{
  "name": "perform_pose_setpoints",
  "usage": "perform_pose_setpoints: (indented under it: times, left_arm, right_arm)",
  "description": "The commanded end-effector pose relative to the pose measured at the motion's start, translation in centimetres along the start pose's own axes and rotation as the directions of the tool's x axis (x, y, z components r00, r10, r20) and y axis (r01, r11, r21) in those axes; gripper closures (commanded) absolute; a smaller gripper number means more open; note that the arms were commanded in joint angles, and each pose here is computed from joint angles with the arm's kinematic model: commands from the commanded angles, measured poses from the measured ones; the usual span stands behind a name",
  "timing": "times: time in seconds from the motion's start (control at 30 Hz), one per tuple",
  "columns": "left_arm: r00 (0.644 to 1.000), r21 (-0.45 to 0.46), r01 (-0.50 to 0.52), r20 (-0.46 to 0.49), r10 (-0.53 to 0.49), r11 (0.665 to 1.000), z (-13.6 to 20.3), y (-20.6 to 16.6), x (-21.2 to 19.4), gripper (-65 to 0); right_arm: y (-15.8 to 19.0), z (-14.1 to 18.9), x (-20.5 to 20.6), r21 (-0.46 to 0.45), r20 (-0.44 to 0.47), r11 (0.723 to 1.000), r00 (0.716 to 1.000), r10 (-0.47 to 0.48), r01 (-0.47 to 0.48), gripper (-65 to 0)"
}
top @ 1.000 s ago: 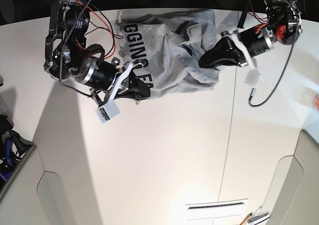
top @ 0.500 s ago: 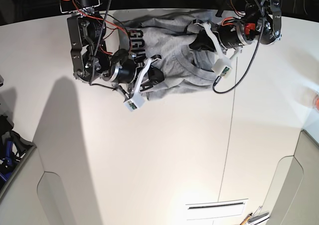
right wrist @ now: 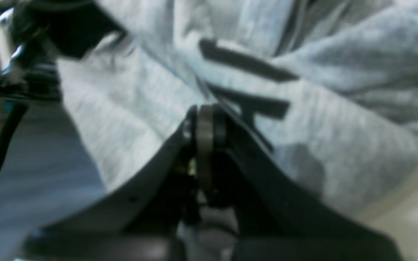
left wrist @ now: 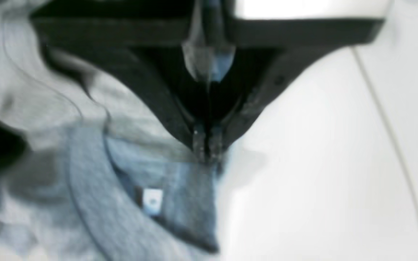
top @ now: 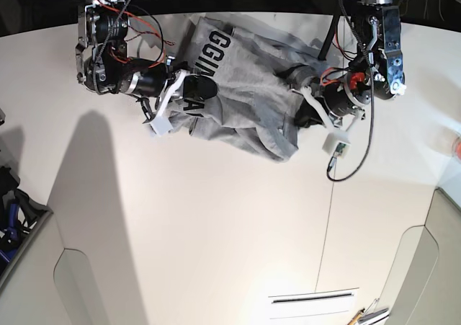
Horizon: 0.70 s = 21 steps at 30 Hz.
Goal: Fold the T-shirt properly
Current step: 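Lift the bundle with the right gripper and carry it to the table corner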
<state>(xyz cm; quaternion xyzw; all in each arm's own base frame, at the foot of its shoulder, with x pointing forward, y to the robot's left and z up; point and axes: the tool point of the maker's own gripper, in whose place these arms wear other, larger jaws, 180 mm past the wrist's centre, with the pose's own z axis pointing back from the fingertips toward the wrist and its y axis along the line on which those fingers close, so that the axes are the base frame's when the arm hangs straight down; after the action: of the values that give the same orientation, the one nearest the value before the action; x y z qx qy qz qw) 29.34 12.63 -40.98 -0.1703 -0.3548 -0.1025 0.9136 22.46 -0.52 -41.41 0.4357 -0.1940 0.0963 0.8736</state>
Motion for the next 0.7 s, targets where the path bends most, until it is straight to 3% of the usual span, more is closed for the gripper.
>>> perform_pose_setpoints:
  times: [0.0, 0.13, 0.27, 0.47, 0.67]
  left_arm:
    - [0.998, 0.012, 0.01, 0.066, -0.011, 1.0, 0.1, 0.5, 2.4, 0.0]
    - [0.989, -0.004, 0.023, 0.148, -0.022, 1.0, 0.1, 0.4, 6.5, 0.0]
    - [0.983, -0.016, 0.049, 0.18, -0.045, 0.999, 0.9, 0.0, 9.0, 0.0]
    - [0.98, -0.031, 0.061, 0.193, -0.054, 0.998, 1.9, -0.6, 9.3, 0.0]
    - [0.978, -0.035, 0.077, 0.198, -0.069, 0.996, 2.9, -1.4, 8.9, 0.0]
  right_arm:
    - [0.3, 0.4, -0.1, 0.013, -0.001, 1.0, 1.0, -0.002, 0.002, 0.0]
    - [1.6, 1.2, 1.6, 0.032, 0.051, 0.998, 0.998, 0.043, -0.045, 0.0]
    - [4.4, 3.0, 5.4, 0.012, 0.15, 0.981, 0.97, 0.192, -0.196, 0.0]
    - [9.0, 5.4, 10.7, -0.026, 0.262, 0.91, 0.875, 0.406, -0.414, 0.0]
    - [11.3, 2.4, 10.7, -0.007, 0.187, 0.843, 0.827, 0.53, -0.539, 0.0]
